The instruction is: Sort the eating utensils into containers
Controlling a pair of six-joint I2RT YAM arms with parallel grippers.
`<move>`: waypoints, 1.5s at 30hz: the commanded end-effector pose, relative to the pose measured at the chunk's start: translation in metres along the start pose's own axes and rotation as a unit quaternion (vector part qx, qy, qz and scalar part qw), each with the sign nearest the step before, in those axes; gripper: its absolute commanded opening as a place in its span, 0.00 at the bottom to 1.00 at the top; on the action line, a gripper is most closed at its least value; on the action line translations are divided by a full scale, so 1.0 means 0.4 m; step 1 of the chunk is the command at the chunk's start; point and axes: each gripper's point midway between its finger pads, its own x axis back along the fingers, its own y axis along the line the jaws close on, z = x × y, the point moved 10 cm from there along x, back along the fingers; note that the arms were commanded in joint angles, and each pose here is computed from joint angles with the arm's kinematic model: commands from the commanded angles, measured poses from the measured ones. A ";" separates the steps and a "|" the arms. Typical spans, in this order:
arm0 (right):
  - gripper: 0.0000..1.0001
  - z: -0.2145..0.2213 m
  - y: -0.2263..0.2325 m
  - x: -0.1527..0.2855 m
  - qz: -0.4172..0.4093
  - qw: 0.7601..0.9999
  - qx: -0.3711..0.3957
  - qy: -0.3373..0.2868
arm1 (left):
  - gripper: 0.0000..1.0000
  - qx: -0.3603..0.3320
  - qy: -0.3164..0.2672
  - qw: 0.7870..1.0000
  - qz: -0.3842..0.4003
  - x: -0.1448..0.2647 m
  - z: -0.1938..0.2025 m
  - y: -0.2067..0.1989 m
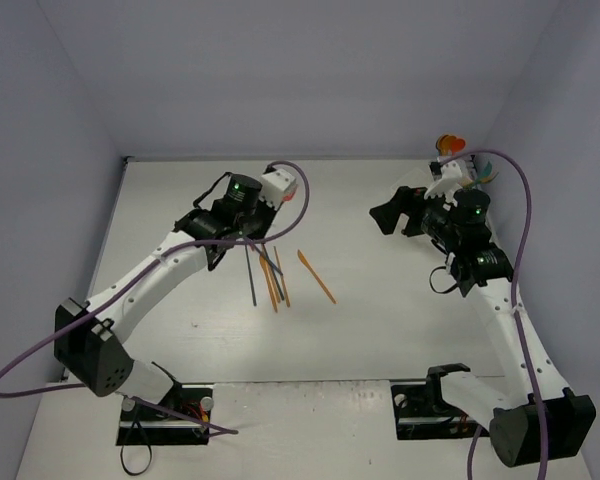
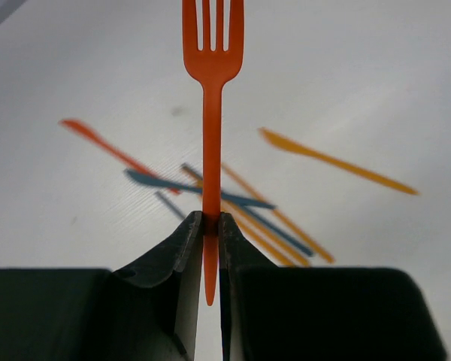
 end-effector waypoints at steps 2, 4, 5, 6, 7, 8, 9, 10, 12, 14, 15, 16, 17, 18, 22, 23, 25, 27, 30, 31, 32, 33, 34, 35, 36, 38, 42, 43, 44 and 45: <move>0.81 -0.093 0.094 -0.027 -0.068 0.995 0.054 -0.048 | 0.00 -0.026 -0.082 0.990 0.112 0.067 -0.076 -0.092; 0.81 -0.101 0.116 -0.038 -0.075 0.994 0.064 -0.051 | 0.00 -0.031 -0.090 0.987 0.126 0.079 -0.085 -0.109; 0.80 -0.103 0.122 -0.045 -0.076 0.994 0.065 -0.050 | 0.00 -0.034 -0.095 0.986 0.133 0.088 -0.093 -0.120; 0.79 -0.102 0.130 -0.051 -0.081 0.993 0.067 -0.048 | 0.00 -0.036 -0.099 0.985 0.136 0.092 -0.098 -0.126; 0.79 -0.110 0.144 -0.057 -0.086 0.993 0.069 -0.051 | 0.00 -0.037 -0.102 0.985 0.137 0.096 -0.103 -0.132; 0.78 -0.110 0.153 -0.063 -0.089 0.992 0.069 -0.049 | 0.00 -0.039 -0.104 0.984 0.138 0.100 -0.106 -0.136; 0.78 -0.108 0.163 -0.069 -0.093 0.992 0.069 -0.046 | 0.00 -0.040 -0.106 0.984 0.139 0.102 -0.108 -0.140; 0.78 -0.104 0.174 -0.076 -0.098 0.992 0.070 -0.043 | 0.00 -0.041 -0.107 0.984 0.139 0.103 -0.110 -0.143; 0.77 -0.095 0.196 -0.088 -0.104 0.991 0.074 -0.037 | 0.00 -0.043 -0.104 0.983 0.142 0.101 -0.109 -0.152; 0.76 -0.087 0.206 -0.098 -0.099 0.992 0.074 -0.033 | 0.00 -0.041 -0.104 0.983 0.145 0.101 -0.109 -0.159; 0.76 -0.081 0.216 -0.102 -0.101 0.992 0.075 -0.030 | 0.00 -0.041 -0.104 0.983 0.146 0.102 -0.109 -0.161; 0.76 -0.075 0.219 -0.106 -0.100 0.992 0.074 -0.027 | 0.00 -0.041 -0.104 0.983 0.146 0.102 -0.108 -0.162; 0.75 -0.071 0.221 -0.110 -0.095 0.992 0.074 -0.026 | 0.00 -0.041 -0.104 0.983 0.145 0.103 -0.108 -0.162; 0.74 -0.066 0.223 -0.114 -0.091 0.993 0.074 -0.024 | 0.00 -0.041 -0.104 0.983 0.145 0.103 -0.108 -0.162; 0.64 -0.055 0.236 -0.122 -0.082 0.993 0.077 -0.022 | 0.00 -0.041 -0.105 0.984 0.141 0.105 -0.107 -0.162; 0.61 -0.054 0.236 -0.123 -0.078 0.994 0.078 -0.023 | 0.00 -0.041 -0.104 0.984 0.141 0.106 -0.107 -0.161; 0.53 -0.054 0.238 -0.124 -0.075 0.994 0.079 -0.024 | 0.00 -0.041 -0.104 0.984 0.141 0.106 -0.106 -0.161; 0.45 -0.049 0.236 -0.128 -0.072 0.994 0.079 -0.021 | 0.00 -0.041 -0.105 0.983 0.141 0.108 -0.106 -0.161; 0.34 -0.044 0.235 -0.132 -0.070 0.994 0.078 -0.018 | 0.00 -0.042 -0.103 0.984 0.141 0.107 -0.102 -0.162; 0.32 -0.042 0.234 -0.134 -0.068 0.994 0.078 -0.017 | 0.00 -0.043 -0.102 0.984 0.140 0.107 -0.102 -0.161; 0.29 -0.039 0.234 -0.136 -0.067 0.995 0.077 -0.015 | 0.00 -0.043 -0.102 0.984 0.139 0.107 -0.101 -0.160; 0.26 -0.037 0.234 -0.139 -0.067 0.995 0.077 -0.014 | 0.00 -0.044 -0.102 0.984 0.140 0.108 -0.100 -0.161; 0.22 -0.034 0.235 -0.141 -0.067 0.995 0.077 -0.012 | 0.00 -0.045 -0.102 0.984 0.140 0.108 -0.100 -0.161; 0.17 -0.033 0.236 -0.143 -0.067 0.995 0.076 -0.011 | 0.00 -0.046 -0.102 0.984 0.138 0.109 -0.099 -0.160; 0.13 -0.033 0.236 -0.144 -0.067 0.995 0.077 -0.011 | 0.00 -0.046 -0.101 0.984 0.137 0.108 -0.099 -0.159; 0.06 -0.032 0.238 -0.145 -0.066 0.995 0.078 -0.011 | 0.00 -0.045 -0.100 0.985 0.135 0.107 -0.097 -0.158; 0.00 -0.046 0.231 -0.138 -0.044 0.995 0.084 -0.026 | 0.06 -0.041 -0.093 0.987 0.123 0.100 -0.089 -0.156; 0.00 -0.051 0.231 -0.135 -0.038 0.995 0.087 -0.031 | 0.13 -0.038 -0.089 0.989 0.110 0.096 -0.087 -0.152; 0.00 -0.057 0.231 -0.131 -0.033 0.995 0.090 -0.036 | 0.26 -0.025 -0.084 0.991 0.103 0.094 -0.084 -0.151; 0.00 -0.059 0.228 -0.131 -0.025 0.995 0.090 -0.039 | 0.28 -0.024 -0.084 0.991 0.103 0.095 -0.084 -0.151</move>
